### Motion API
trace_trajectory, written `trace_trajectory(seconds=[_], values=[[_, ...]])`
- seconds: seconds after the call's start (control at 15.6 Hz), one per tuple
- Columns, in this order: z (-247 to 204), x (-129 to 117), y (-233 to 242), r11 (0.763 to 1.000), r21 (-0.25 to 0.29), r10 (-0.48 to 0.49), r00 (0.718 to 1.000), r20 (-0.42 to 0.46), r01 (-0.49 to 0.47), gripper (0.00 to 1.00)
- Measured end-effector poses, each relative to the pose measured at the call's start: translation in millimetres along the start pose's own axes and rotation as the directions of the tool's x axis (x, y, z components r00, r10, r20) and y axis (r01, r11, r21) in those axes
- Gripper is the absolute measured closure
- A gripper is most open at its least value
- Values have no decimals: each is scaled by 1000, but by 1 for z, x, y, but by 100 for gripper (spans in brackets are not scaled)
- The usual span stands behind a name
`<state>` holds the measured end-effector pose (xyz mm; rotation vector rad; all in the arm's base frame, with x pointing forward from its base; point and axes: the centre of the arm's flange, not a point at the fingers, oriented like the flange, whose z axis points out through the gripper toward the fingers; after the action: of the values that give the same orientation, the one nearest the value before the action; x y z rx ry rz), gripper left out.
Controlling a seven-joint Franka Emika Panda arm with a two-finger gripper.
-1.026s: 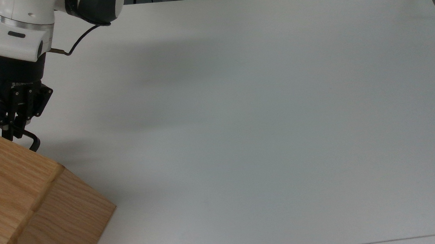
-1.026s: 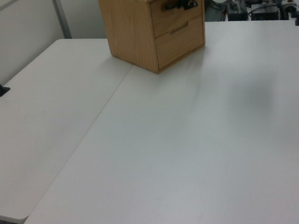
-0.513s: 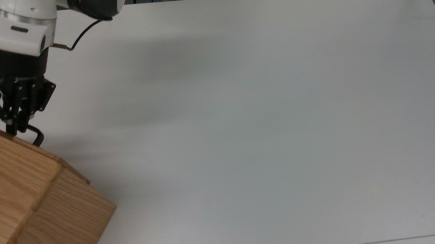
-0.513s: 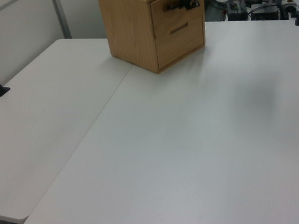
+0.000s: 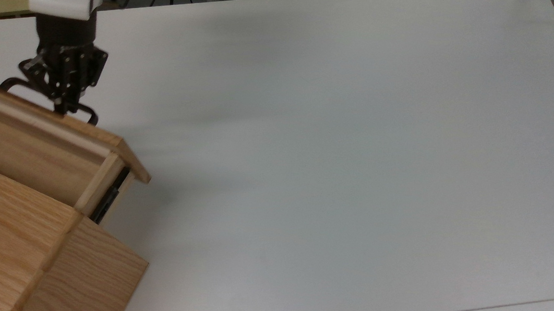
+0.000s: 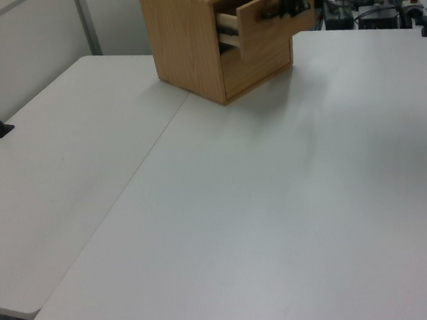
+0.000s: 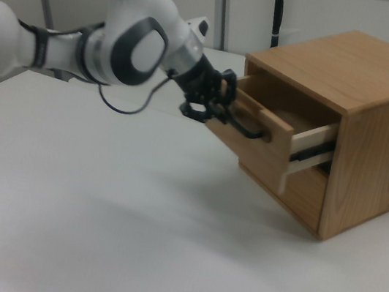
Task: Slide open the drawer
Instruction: 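Pull the handle outward, sliding the upper drawer out of the cabinet, then release the handle and lift the gripper away from the drawer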
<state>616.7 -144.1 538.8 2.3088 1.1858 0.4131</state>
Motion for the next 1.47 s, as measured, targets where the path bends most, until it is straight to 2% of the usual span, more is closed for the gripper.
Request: trace_trajectory(seconds=[0.26,0.38,0.45,0.51,0.71,0.9,1.03,1.09,1.22,1.35,1.47], values=[[-31,17,-24,992,128,18,999,30,-21,83],[-47,27,-40,980,200,-8,999,51,-3,85],[-51,30,-45,976,219,-15,998,55,3,85],[-58,34,-47,973,229,-5,999,47,-5,80],[-83,40,-45,977,212,23,1000,7,-24,52],[-86,39,-45,976,211,51,999,9,-52,21],[-86,41,-50,960,250,125,992,28,-128,3],[-91,48,-55,938,287,188,981,52,-195,0],[-110,72,-69,873,340,325,937,127,-349,0],[-131,101,-86,783,353,473,859,198,-512,0],[-142,121,-104,669,327,600,745,291,-667,0]])
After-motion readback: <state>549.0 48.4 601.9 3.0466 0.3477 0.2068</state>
